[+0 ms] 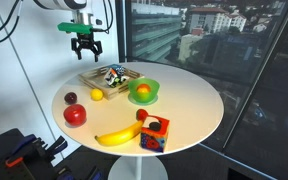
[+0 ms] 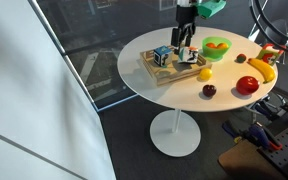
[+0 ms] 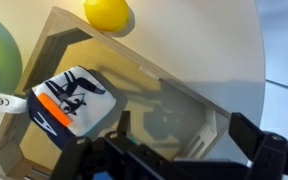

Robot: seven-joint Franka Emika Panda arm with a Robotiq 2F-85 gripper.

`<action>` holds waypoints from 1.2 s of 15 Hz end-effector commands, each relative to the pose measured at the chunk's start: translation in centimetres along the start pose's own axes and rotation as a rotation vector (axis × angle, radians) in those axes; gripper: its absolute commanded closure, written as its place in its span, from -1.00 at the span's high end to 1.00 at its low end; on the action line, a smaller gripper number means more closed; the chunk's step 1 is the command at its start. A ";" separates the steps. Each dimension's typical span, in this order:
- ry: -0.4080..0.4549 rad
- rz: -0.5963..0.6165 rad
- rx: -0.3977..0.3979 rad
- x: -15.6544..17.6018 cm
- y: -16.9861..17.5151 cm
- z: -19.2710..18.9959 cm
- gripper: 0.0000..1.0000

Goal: Pick up the block with a zebra image and put it in the wooden tray

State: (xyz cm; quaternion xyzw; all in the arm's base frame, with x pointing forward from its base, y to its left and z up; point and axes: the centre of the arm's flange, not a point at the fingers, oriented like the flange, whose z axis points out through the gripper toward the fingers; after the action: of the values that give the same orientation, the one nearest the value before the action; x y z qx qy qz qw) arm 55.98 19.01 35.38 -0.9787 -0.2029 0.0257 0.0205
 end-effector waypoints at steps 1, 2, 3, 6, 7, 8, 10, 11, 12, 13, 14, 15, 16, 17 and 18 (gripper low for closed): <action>-0.055 -0.027 0.050 -0.6 -0.8 -1.0 1.00; -0.078 -0.027 0.054 -0.9 -1.1 -1.1 1.00; -0.097 -0.029 0.056 -1.3 -1.4 -1.3 1.00; -0.142 -0.018 0.039 -2.6 -2.0 -2.0 1.00; -0.157 -0.016 0.035 -3.0 -2.1 -2.2 1.00; -0.165 -0.005 0.027 -3.5 -2.1 -2.7 1.00; -0.169 0.010 0.018 -4.3 -2.2 -3.5 1.00; -0.166 0.023 0.009 -4.8 -2.2 -4.1 1.00; -0.162 0.035 0.001 -5.2 -2.2 -4.5 1.00; -0.156 0.051 -0.006 -5.6 -2.2 -4.9 1.00; -0.150 0.065 -0.012 -6.0 -2.1 -5.3 1.00; -0.136 0.085 -0.020 -6.5 -2.0 -5.8 1.00; -0.126 0.103 -0.026 -6.8 -1.9 -6.2 1.00; -0.116 0.122 -0.032 -7.4 -1.7 -6.7 1.00; -0.108 0.138 -0.038 -7.8 -1.6 -7.1 1.00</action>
State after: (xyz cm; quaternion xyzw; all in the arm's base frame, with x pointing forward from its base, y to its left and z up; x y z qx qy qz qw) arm 50.61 18.54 41.20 -0.9821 -0.1648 0.0913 0.0047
